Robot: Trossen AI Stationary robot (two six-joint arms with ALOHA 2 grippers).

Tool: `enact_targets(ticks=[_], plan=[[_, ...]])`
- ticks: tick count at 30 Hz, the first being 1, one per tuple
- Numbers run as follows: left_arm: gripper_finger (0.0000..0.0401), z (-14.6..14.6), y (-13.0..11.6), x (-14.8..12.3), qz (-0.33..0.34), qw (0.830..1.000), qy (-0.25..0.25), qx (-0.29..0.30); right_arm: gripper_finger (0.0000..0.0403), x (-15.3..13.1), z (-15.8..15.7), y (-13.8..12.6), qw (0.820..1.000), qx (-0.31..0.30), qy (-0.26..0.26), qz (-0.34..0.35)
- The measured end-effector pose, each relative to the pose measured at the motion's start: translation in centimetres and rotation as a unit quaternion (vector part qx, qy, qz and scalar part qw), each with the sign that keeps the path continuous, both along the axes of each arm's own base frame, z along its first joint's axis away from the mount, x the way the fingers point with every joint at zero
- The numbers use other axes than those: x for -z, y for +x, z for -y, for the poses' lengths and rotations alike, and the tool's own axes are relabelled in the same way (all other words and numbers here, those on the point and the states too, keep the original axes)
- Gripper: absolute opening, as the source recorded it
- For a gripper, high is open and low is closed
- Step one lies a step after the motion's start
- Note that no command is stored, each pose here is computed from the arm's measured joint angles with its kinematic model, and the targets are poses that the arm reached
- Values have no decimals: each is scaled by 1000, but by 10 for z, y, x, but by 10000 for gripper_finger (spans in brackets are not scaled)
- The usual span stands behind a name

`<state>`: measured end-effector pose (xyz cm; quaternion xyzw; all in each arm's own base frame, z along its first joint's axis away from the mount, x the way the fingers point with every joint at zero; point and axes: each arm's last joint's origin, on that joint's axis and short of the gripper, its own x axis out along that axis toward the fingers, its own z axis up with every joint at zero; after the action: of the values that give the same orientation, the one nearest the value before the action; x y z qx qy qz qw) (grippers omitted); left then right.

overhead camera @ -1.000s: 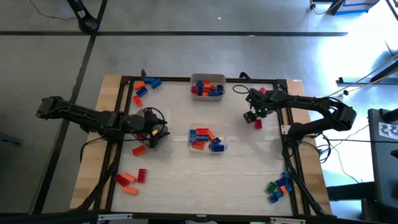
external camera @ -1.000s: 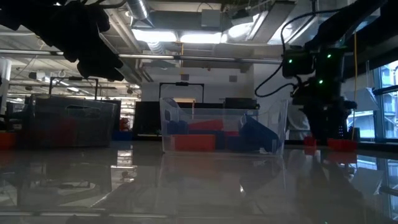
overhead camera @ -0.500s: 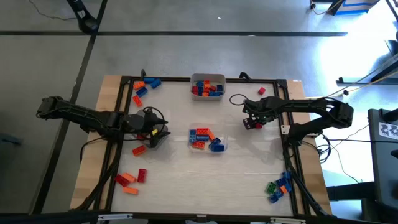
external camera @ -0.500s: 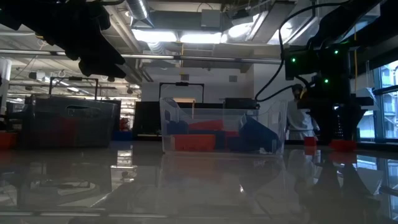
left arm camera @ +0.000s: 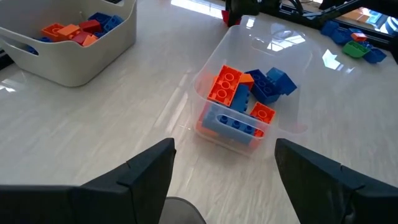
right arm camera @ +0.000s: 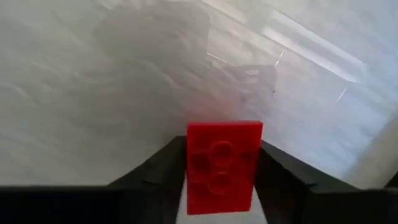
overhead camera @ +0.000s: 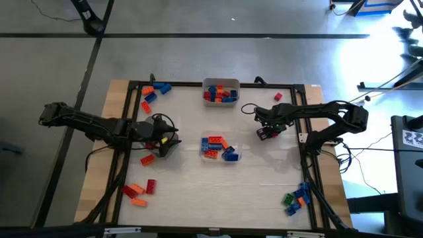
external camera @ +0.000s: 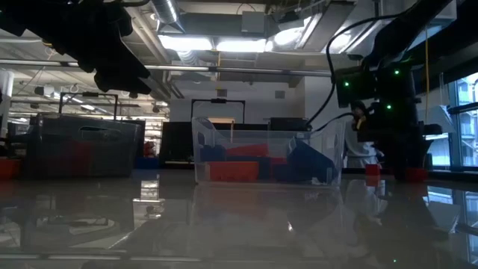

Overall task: Sort blocks by size
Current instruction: Put the red curved game piece into the black bin

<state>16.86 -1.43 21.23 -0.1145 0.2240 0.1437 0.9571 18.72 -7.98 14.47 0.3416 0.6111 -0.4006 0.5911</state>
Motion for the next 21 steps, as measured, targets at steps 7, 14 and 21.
enact_targets(ticks=[7, 14, 21], plan=[[265, 0, 0, -1, 3, 1000, 0, 0, 135, -9, -5, 9, 997, -72, -2, 16], [265, 0, 1, -2, 11, 1000, 1, 2, 143, -63, -22, 49, 979, -154, -38, 125], [265, 0, 1, -2, 12, 1000, -2, 0, 144, -104, -53, 88, 926, -257, -82, 266]])
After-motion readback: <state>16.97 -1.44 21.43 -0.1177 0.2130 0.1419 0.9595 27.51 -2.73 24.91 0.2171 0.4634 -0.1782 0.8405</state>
